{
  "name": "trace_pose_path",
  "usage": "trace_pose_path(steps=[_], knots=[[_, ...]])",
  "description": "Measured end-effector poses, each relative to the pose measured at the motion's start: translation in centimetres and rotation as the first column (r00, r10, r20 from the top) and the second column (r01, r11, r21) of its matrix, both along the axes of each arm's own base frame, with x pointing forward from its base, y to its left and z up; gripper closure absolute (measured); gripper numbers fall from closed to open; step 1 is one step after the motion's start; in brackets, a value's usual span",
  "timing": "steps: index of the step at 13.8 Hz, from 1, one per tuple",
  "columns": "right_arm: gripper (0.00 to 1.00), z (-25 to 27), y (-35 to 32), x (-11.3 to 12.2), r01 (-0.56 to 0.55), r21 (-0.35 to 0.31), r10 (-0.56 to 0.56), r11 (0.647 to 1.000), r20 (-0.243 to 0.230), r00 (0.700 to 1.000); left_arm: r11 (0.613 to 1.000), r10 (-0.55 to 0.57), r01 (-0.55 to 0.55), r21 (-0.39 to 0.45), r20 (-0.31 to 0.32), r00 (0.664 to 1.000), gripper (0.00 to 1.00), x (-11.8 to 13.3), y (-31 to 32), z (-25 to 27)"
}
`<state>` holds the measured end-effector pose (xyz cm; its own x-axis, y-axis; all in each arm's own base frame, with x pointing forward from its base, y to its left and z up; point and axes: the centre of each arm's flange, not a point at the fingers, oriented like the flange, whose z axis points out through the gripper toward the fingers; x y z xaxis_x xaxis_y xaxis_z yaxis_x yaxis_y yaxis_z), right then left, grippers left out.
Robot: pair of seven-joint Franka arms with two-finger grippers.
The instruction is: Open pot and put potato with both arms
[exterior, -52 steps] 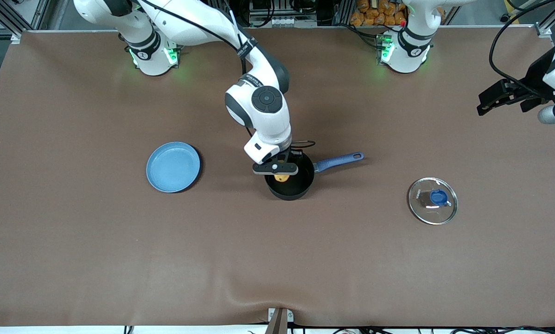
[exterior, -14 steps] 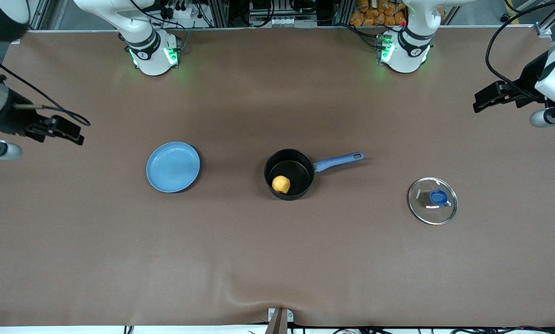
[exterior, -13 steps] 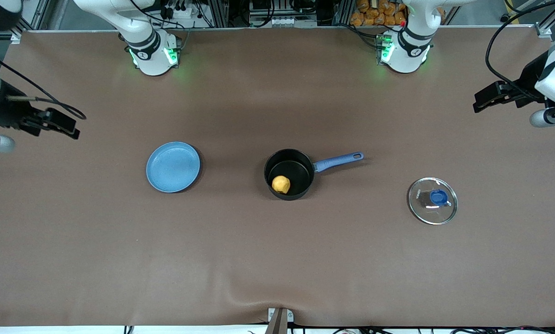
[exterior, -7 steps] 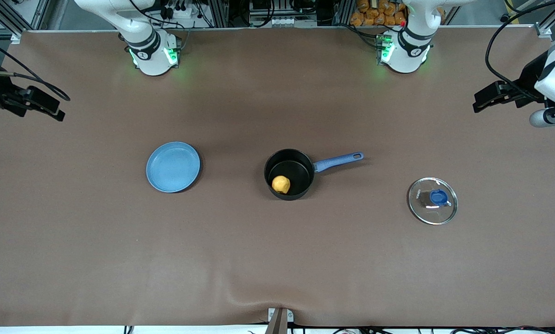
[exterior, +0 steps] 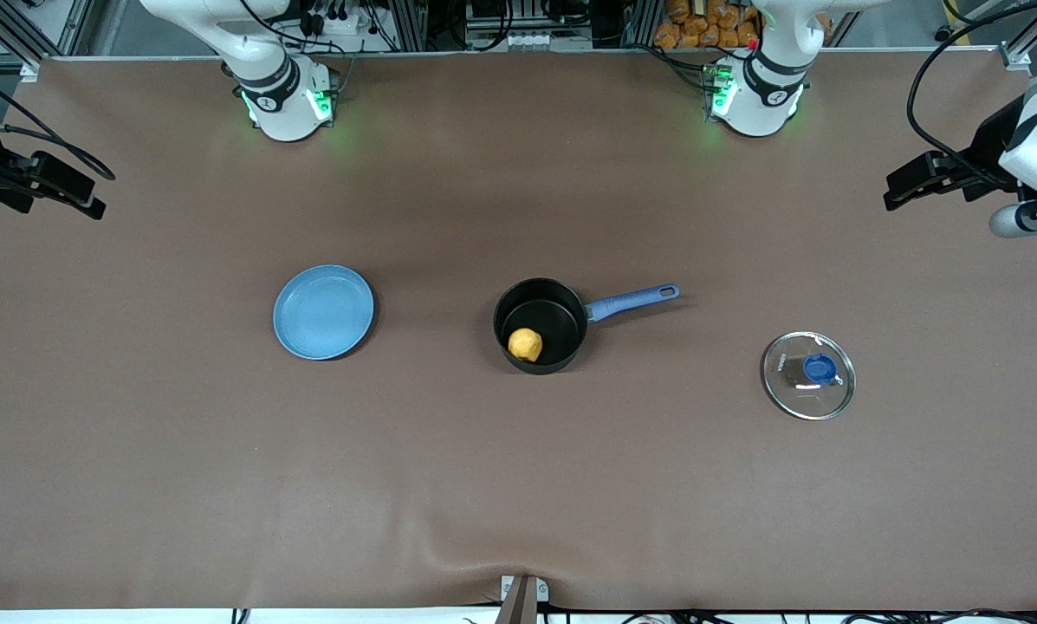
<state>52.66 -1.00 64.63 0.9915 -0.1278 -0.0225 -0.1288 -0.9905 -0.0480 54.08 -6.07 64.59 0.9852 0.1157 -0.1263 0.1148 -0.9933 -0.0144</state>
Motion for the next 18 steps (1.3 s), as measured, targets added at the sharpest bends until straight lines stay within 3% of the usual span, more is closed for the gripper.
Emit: trace_pose_path(steps=[10, 16, 18], knots=[[0.0, 0.0, 0.0, 0.0, -0.001, 0.0, 0.001, 1.0, 0.001, 1.0, 1.0, -0.007, 0.007, 0.003, -0.01, 1.0, 0.0, -0.5, -0.4, -0.1], [0.0, 0.0, 0.1, 0.0, -0.002, 0.0, 0.002, 1.0, 0.0, 1.0, 1.0, -0.017, 0.016, 0.024, 0.032, 0.999, 0.0, -5.4, -1.0, 0.1], [0.0, -0.1, 0.1, 0.0, -0.002, 0.0, 0.002, 1.0, 0.0, 1.0, 0.999, -0.025, 0.024, 0.024, 0.043, 0.999, 0.0, -6.0, -1.1, 0.4]])
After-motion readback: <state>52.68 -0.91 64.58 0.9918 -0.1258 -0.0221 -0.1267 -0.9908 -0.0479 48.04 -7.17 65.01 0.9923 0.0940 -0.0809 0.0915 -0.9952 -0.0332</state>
